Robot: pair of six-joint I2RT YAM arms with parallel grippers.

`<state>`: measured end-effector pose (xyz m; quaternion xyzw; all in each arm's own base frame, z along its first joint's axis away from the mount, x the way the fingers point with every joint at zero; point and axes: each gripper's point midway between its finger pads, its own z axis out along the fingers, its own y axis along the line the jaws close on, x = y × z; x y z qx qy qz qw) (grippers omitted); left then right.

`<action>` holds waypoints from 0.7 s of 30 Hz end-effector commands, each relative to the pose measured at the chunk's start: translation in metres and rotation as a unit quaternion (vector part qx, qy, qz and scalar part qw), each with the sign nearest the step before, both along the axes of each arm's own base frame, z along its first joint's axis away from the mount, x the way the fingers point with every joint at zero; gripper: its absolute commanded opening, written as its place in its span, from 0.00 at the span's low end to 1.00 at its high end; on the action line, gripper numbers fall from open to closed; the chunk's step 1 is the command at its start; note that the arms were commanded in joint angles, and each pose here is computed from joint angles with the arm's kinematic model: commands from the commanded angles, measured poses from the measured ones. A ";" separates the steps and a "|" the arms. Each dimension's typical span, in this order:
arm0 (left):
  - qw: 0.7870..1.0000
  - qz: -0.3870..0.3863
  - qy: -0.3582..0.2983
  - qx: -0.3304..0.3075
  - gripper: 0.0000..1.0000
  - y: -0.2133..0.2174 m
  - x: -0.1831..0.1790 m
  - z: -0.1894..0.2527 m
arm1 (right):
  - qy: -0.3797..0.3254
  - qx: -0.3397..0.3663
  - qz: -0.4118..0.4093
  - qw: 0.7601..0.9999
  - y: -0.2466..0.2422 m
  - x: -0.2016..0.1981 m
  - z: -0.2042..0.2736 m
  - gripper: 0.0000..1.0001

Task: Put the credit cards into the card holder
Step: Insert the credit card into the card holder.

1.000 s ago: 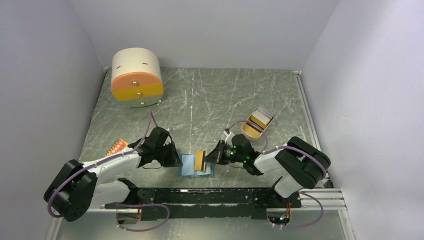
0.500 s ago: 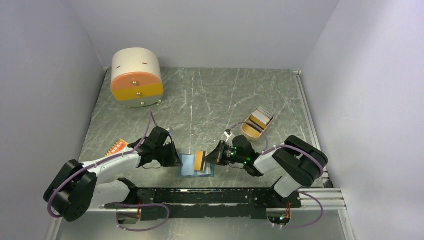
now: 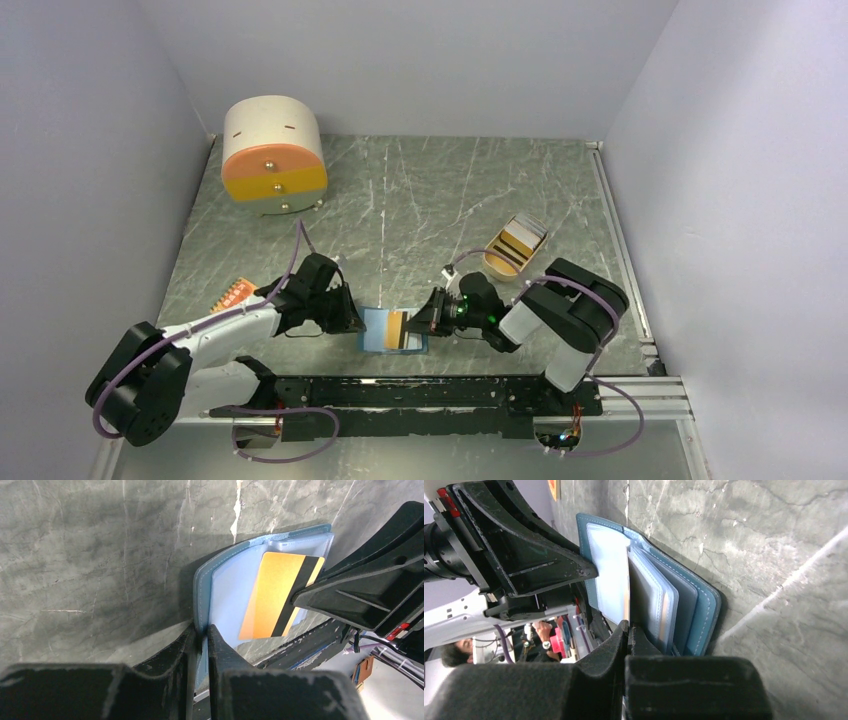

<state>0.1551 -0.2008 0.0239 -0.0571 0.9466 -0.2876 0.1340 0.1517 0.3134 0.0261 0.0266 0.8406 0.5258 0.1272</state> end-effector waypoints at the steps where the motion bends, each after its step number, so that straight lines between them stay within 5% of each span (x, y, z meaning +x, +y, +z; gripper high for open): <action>1: 1.000 -0.006 -0.004 -0.012 0.18 -0.003 0.001 0.005 | -0.001 0.033 0.022 0.999 0.011 -0.004 0.006 0.00; 13: 1.000 -0.013 -0.003 -0.026 0.17 -0.008 0.000 0.008 | -0.021 0.018 0.046 0.999 0.021 0.000 -0.003 0.06; 21: 0.999 -0.017 -0.006 -0.048 0.09 -0.013 -0.002 0.017 | -0.026 -0.101 0.015 0.994 0.005 0.011 -0.022 0.30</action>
